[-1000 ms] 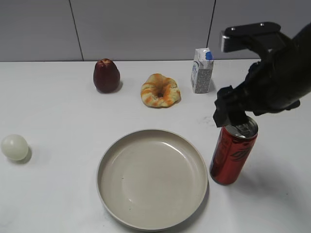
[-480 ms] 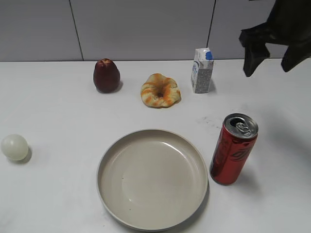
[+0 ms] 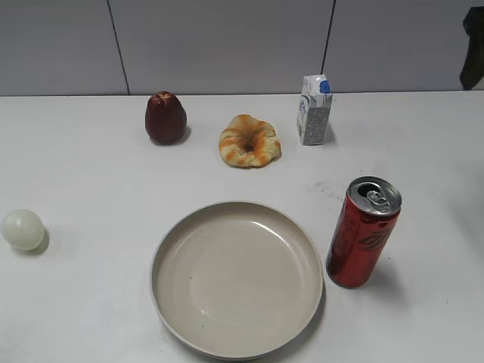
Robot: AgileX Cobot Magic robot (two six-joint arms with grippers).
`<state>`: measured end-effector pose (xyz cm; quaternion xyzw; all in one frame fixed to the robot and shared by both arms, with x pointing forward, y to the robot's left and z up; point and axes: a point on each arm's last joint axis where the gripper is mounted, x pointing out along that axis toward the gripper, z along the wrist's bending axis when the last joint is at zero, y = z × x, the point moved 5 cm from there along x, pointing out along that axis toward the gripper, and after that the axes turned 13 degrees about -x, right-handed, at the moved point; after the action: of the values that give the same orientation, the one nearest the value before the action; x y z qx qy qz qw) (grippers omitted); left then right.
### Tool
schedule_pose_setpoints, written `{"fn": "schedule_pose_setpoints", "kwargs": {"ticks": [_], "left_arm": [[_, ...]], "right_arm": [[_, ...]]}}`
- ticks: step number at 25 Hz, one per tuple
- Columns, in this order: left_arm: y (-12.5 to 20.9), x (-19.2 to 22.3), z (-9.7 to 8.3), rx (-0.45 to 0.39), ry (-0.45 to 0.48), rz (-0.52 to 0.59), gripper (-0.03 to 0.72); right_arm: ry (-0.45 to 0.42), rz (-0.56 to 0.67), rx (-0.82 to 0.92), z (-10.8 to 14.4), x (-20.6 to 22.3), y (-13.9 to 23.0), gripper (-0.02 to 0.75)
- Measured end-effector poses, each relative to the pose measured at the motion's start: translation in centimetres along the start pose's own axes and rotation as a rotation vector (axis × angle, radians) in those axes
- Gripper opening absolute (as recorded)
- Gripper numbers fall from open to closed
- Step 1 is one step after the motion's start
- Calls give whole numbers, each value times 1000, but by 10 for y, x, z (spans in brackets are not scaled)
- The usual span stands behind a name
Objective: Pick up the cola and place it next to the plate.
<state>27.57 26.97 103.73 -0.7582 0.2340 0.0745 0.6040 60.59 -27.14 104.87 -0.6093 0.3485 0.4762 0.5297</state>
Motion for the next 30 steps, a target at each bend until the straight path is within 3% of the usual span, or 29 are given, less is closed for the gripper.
{"fn": "schedule_pose_setpoints", "kwargs": {"ticks": [6,12,21,30], "left_arm": [[0,0,0,0,0,0,552],[0,0,0,0,0,0,552],[0,0,0,0,0,0,552],[0,0,0,0,0,0,552]], "right_arm": [[-13,16,-14,15,-29,73,594],[-10,16,-21,27,-27,160,592],[26,-170,-30,40,-18,251,590],[80,-494,-58,47,-56,281,590]]}}
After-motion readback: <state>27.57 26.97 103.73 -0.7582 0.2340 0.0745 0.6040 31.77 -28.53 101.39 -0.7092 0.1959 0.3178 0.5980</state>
